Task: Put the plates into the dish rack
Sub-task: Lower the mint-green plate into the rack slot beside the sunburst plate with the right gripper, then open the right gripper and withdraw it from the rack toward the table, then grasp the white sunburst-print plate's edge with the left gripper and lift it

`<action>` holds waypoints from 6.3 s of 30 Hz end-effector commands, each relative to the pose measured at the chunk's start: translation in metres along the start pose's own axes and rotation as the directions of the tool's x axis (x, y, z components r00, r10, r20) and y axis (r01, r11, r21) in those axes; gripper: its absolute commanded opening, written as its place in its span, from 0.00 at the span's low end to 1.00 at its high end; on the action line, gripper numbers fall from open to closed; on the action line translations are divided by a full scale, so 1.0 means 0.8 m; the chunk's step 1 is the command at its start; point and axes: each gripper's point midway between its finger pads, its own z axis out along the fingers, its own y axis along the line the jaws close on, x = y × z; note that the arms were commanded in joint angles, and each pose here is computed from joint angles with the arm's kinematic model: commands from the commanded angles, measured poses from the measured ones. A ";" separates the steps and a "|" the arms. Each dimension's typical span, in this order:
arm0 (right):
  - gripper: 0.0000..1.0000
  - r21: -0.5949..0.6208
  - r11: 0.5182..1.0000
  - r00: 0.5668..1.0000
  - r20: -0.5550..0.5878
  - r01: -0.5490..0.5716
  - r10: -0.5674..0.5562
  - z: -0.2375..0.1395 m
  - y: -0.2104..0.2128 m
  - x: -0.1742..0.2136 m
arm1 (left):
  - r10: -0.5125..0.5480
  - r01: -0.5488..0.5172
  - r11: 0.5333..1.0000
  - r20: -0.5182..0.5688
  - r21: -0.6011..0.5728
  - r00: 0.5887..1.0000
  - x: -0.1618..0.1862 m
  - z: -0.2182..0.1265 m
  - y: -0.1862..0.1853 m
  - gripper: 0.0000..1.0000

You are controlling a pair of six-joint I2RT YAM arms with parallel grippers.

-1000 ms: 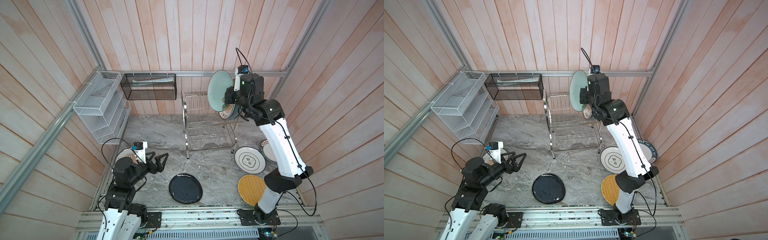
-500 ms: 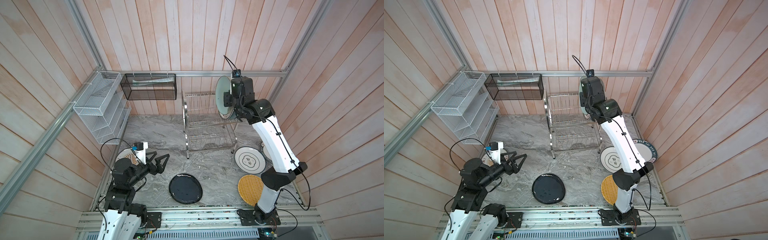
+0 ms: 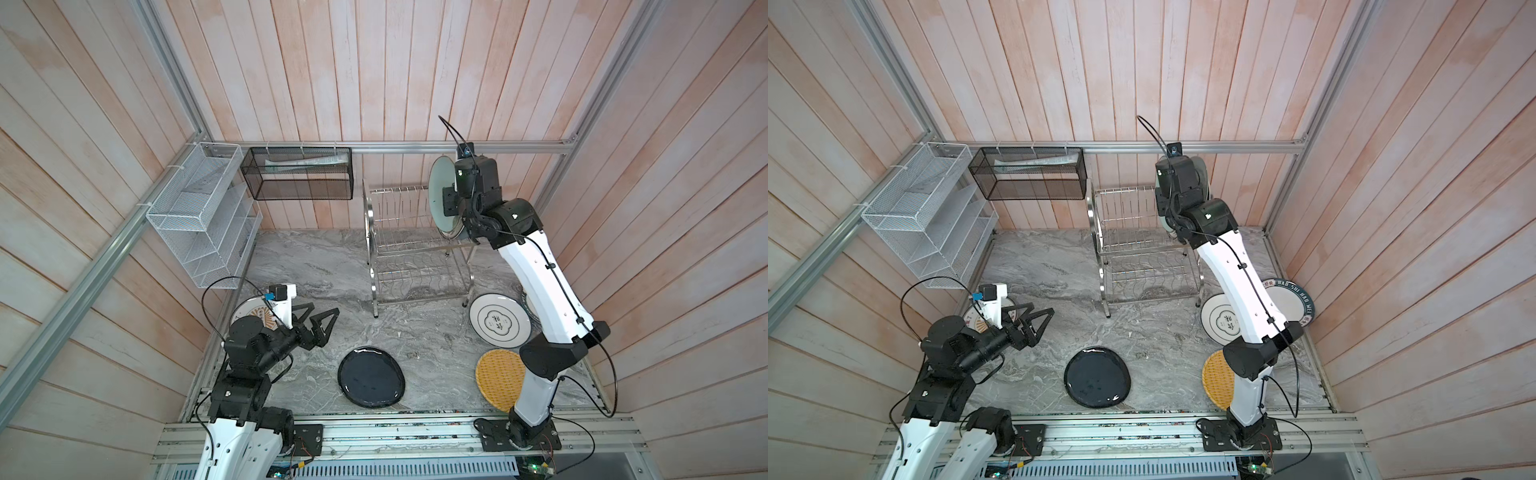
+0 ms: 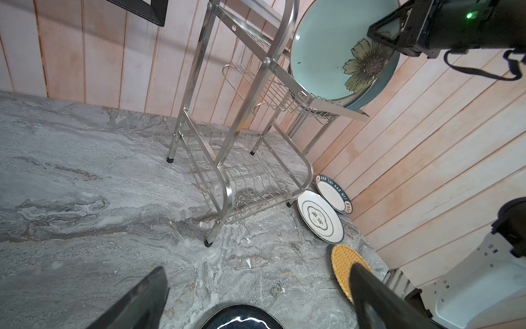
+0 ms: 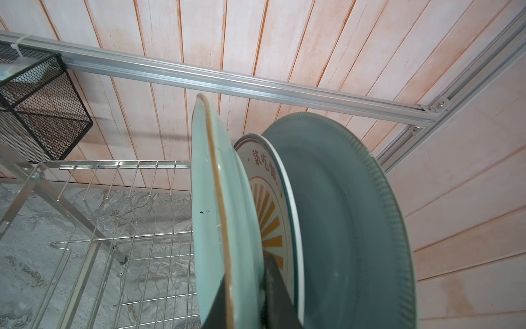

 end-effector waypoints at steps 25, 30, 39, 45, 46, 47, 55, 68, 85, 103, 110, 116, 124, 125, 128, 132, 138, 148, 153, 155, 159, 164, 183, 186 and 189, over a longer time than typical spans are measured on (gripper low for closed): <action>0.00 0.082 0.996 0.999 0.010 -0.039 0.039 0.003 0.027 0.005 | 0.001 -0.001 1.000 0.001 0.021 1.000 0.001 0.002 -0.001 1.00; 0.00 0.060 0.998 1.000 -0.001 -0.029 0.029 -0.004 0.029 0.011 | 0.002 -0.002 1.000 0.002 0.021 1.000 0.002 0.002 -0.001 1.00; 0.03 0.047 0.998 1.000 0.000 -0.029 0.029 -0.017 0.020 0.023 | -0.004 0.004 1.000 -0.002 0.019 1.000 0.002 0.003 0.000 1.00; 0.10 0.036 0.999 1.000 -0.003 -0.012 0.012 -0.016 0.021 0.024 | -0.010 0.010 1.000 -0.007 0.016 1.000 0.004 0.004 0.002 1.00; 0.10 0.038 0.999 1.000 -0.005 -0.013 0.013 -0.015 0.021 0.024 | -0.011 0.012 1.000 -0.008 0.016 1.000 0.004 0.004 0.002 1.00; 0.11 0.036 0.999 1.000 -0.004 -0.015 0.015 -0.015 0.020 0.023 | -0.012 0.012 1.000 -0.007 0.017 1.000 0.004 0.004 0.002 1.00; 0.23 0.029 0.999 1.000 -0.001 -0.022 0.022 -0.012 0.016 0.016 | -0.015 0.015 1.000 -0.012 0.014 1.000 0.005 0.006 0.003 1.00; 0.28 -0.019 0.999 0.999 0.009 -0.032 0.032 -0.014 0.022 0.008 | -0.016 0.016 1.000 -0.013 0.013 1.000 0.005 0.006 0.003 1.00; 0.40 -0.012 1.000 1.000 0.001 -0.023 0.023 -0.013 0.019 0.016 | -0.017 0.017 1.000 -0.014 0.014 1.000 0.005 0.006 0.003 1.00; 0.60 -0.108 0.991 0.994 0.071 -0.077 0.085 -0.058 0.009 -0.017 | -0.028 0.028 1.000 -0.026 0.000 0.999 0.008 0.009 0.008 1.00; 0.71 -0.184 0.979 0.984 0.131 -0.092 0.117 -0.106 0.012 -0.019 | -0.049 0.048 0.998 -0.040 -0.027 0.998 0.011 0.013 0.017 1.00; 0.85 -0.314 0.939 0.966 0.169 -0.138 0.198 -0.151 0.003 0.015 | -0.084 0.080 0.991 -0.034 -0.105 0.996 0.016 0.014 0.027 1.00; 0.95 -0.471 0.871 0.964 0.134 -0.143 0.231 -0.175 0.029 0.100 | -0.457 0.437 0.802 0.053 -0.407 0.888 0.070 0.004 0.105 1.00; 0.96 -0.477 0.868 0.966 0.127 -0.139 0.224 -0.174 0.036 0.112 | -0.494 0.475 0.763 0.078 -0.439 0.866 0.078 0.000 0.116 1.00; 0.98 -0.545 0.829 0.972 0.102 -0.125 0.213 -0.171 0.067 0.150 | -0.616 0.619 0.617 0.191 -0.486 0.764 0.101 -0.013 0.143 1.00; 0.98 -0.630 0.767 0.974 0.072 -0.123 0.215 -0.166 0.105 0.195 | -0.739 0.784 0.423 0.327 -0.454 0.588 0.133 -0.024 0.173 1.00; 0.98 -0.720 0.681 0.978 0.016 -0.133 0.208 -0.154 0.154 0.263 | -0.725 0.883 0.211 0.539 -0.420 0.429 0.160 -0.057 0.216 1.00; 0.98 -0.784 0.615 0.995 -0.029 -0.084 0.099 -0.138 0.205 0.343 | -0.651 0.966 0.115 0.717 -0.232 0.249 0.166 -0.078 0.263 0.92; 0.98 -0.776 0.626 0.996 -0.024 -0.071 0.083 -0.130 0.208 0.359 | -0.653 0.980 0.072 0.734 -0.186 0.188 0.175 -0.075 0.288 0.87; 0.98 -0.783 0.618 0.997 -0.027 -0.069 0.078 -0.130 0.212 0.363 | -0.657 0.984 0.075 0.735 -0.161 0.170 0.174 -0.072 0.296 0.85; 0.98 -0.773 0.631 0.998 -0.041 -0.061 0.045 -0.121 0.217 0.374 | -0.651 0.989 0.037 0.747 -0.146 0.135 0.183 -0.073 0.316 0.82; 0.98 -0.768 0.639 0.999 -0.033 -0.048 0.035 -0.121 0.214 0.374 | -0.625 0.992 0.024 0.772 -0.126 0.113 0.189 -0.084 0.336 0.78; 0.98 -0.748 0.663 0.999 -0.018 -0.033 0.029 -0.117 0.209 0.373 | -0.645 0.978 -0.105 0.761 -0.181 0.072 0.215 -0.069 0.386 0.53; 0.98 -0.753 0.657 0.999 -0.015 -0.032 0.032 -0.119 0.209 0.373 | -0.646 0.979 -0.109 0.761 -0.174 0.064 0.217 -0.067 0.393 0.40; 0.98 -0.756 0.654 0.999 -0.015 -0.035 0.036 -0.121 0.209 0.372 | -0.645 0.978 -0.102 0.761 -0.182 0.074 0.214 -0.067 0.401 0.25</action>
